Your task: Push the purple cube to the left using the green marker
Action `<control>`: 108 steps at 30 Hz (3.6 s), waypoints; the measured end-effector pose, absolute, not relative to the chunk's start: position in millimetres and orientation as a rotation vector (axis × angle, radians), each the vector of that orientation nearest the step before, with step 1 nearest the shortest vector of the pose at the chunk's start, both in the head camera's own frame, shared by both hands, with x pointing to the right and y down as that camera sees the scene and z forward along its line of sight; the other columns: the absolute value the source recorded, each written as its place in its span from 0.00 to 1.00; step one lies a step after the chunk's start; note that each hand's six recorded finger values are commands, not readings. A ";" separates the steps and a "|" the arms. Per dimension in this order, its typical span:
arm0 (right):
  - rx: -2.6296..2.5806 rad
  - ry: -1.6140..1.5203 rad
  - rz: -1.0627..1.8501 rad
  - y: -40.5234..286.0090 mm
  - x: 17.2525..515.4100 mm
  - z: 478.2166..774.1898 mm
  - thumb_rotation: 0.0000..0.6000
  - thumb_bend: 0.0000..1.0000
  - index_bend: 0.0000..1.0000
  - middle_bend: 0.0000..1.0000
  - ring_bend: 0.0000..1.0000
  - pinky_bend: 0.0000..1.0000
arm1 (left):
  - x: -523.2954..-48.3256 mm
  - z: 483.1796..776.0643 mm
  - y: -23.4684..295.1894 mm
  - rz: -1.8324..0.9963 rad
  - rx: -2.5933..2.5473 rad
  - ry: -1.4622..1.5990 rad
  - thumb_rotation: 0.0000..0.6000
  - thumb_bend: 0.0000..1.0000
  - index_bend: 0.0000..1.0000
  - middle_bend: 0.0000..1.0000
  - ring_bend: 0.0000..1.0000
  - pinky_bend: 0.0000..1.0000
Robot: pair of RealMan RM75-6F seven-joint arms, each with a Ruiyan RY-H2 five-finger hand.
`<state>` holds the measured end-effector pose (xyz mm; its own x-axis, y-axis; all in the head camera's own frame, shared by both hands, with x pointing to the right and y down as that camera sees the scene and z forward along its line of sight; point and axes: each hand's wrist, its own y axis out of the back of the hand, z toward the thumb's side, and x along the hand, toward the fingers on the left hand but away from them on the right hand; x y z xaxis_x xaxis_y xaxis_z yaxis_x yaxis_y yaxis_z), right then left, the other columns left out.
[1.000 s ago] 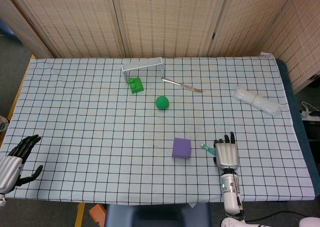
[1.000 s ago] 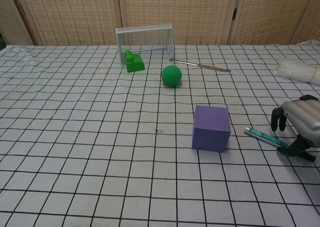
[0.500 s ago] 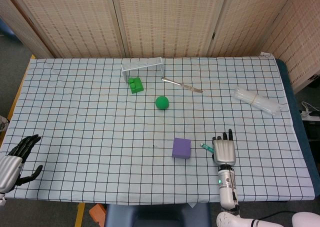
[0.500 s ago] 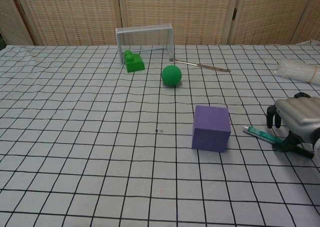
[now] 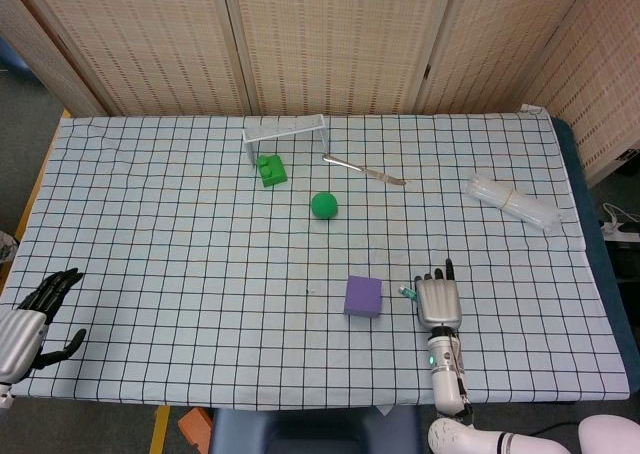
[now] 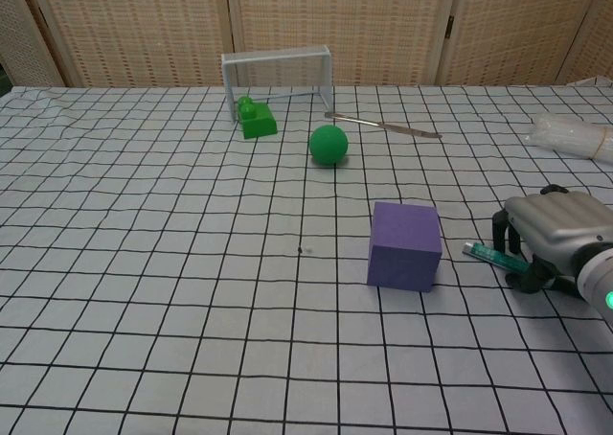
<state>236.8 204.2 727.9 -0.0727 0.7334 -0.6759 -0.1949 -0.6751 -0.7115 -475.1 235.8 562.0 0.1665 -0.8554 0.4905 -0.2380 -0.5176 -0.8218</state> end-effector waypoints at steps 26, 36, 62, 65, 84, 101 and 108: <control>-1.507 -0.473 1.800 217.7 221.4 715.0 1.00 0.23 0.51 0.47 0.23 0.01 | -475.6 558.3 236.9 -1.351 -1.883 1.038 1.00 0.40 0.00 0.00 0.00 0.19; -1.507 -0.441 1.787 223.0 213.6 715.6 1.00 0.24 0.56 0.51 0.30 0.04 | -475.9 557.4 236.7 -1.346 -1.888 1.040 1.00 0.39 0.00 0.00 0.00 0.19; -1.488 -0.428 1.737 226.2 212.2 712.4 1.00 0.41 0.81 0.71 0.49 0.22 | -476.1 556.9 236.9 -1.348 -1.886 1.037 1.00 0.40 0.00 0.00 0.00 0.19; -1.490 -0.447 1.729 223.6 214.4 709.9 1.00 0.43 0.84 0.72 0.50 0.23 | -476.1 557.3 236.6 -1.351 -1.883 1.038 1.00 0.40 0.00 0.00 0.00 0.19; -1.579 -0.513 1.705 196.7 218.4 709.7 1.00 0.43 0.86 0.73 0.50 0.24 | -477.7 561.0 235.1 -1.380 -1.859 1.036 1.00 0.40 0.00 0.00 0.01 0.19; -1.628 -0.454 1.616 195.3 174.4 707.6 1.00 0.43 0.86 0.73 0.50 0.24 | -480.2 559.5 233.5 -1.380 -1.855 1.052 1.00 0.40 0.00 0.00 0.01 0.20; -1.644 -0.455 1.578 191.0 147.7 711.8 1.00 0.43 0.86 0.73 0.50 0.24 | -480.8 558.3 233.9 -1.377 -1.858 1.056 1.00 0.39 0.00 0.00 0.01 0.20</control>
